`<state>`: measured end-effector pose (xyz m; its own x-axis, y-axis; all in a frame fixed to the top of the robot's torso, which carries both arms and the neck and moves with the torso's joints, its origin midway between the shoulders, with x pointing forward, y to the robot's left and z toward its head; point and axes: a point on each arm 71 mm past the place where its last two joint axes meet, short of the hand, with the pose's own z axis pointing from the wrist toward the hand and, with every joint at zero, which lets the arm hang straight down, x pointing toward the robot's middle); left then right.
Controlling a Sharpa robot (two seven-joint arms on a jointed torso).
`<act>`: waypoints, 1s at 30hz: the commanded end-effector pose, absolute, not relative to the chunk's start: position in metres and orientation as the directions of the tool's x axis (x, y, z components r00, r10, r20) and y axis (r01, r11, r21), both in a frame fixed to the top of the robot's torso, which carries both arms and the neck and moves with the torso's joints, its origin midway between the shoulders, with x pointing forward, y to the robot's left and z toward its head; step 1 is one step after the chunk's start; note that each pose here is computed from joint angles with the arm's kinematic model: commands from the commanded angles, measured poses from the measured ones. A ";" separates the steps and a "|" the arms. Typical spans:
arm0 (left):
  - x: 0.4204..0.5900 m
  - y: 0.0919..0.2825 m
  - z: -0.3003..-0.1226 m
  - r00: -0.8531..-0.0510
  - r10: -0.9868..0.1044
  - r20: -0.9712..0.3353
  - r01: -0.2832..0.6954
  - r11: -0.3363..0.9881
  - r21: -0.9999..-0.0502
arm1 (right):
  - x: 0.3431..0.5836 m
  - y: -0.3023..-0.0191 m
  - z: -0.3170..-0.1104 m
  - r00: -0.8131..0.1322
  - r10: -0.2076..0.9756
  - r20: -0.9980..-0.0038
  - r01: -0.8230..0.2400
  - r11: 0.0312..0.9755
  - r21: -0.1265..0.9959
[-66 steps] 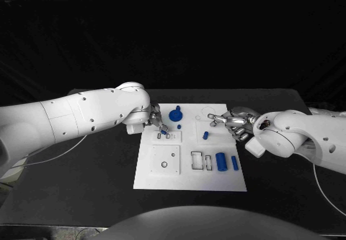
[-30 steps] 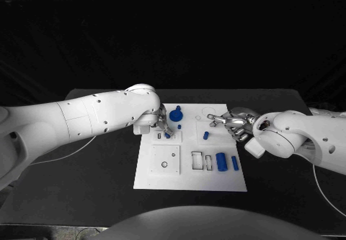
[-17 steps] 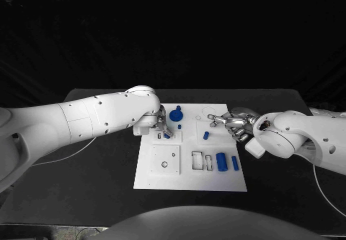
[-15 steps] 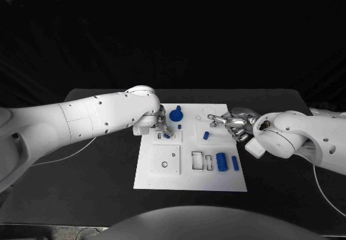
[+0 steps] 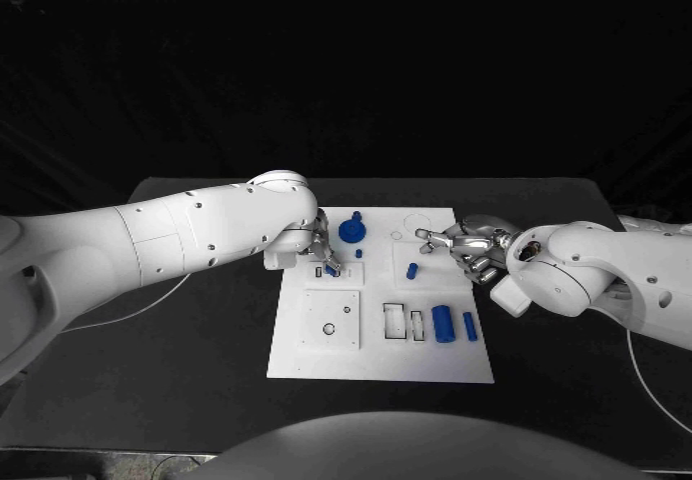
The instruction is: Assemble the parts on the task board
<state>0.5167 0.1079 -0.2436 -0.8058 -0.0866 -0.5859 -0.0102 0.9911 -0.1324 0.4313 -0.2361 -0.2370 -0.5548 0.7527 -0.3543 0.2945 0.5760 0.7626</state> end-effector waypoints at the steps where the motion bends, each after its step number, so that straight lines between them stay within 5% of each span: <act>1: 0.517 0.110 -0.244 -0.806 -0.094 -0.585 -0.047 0.994 -0.095 | 0.431 -0.235 -0.237 -0.565 0.744 -0.355 0.285 0.581 0.762; 30: 0.516 0.107 -0.249 -0.823 -0.098 -0.560 -0.042 0.993 -0.112 | 0.430 -0.235 -0.237 -0.565 0.746 -0.353 0.288 0.579 0.763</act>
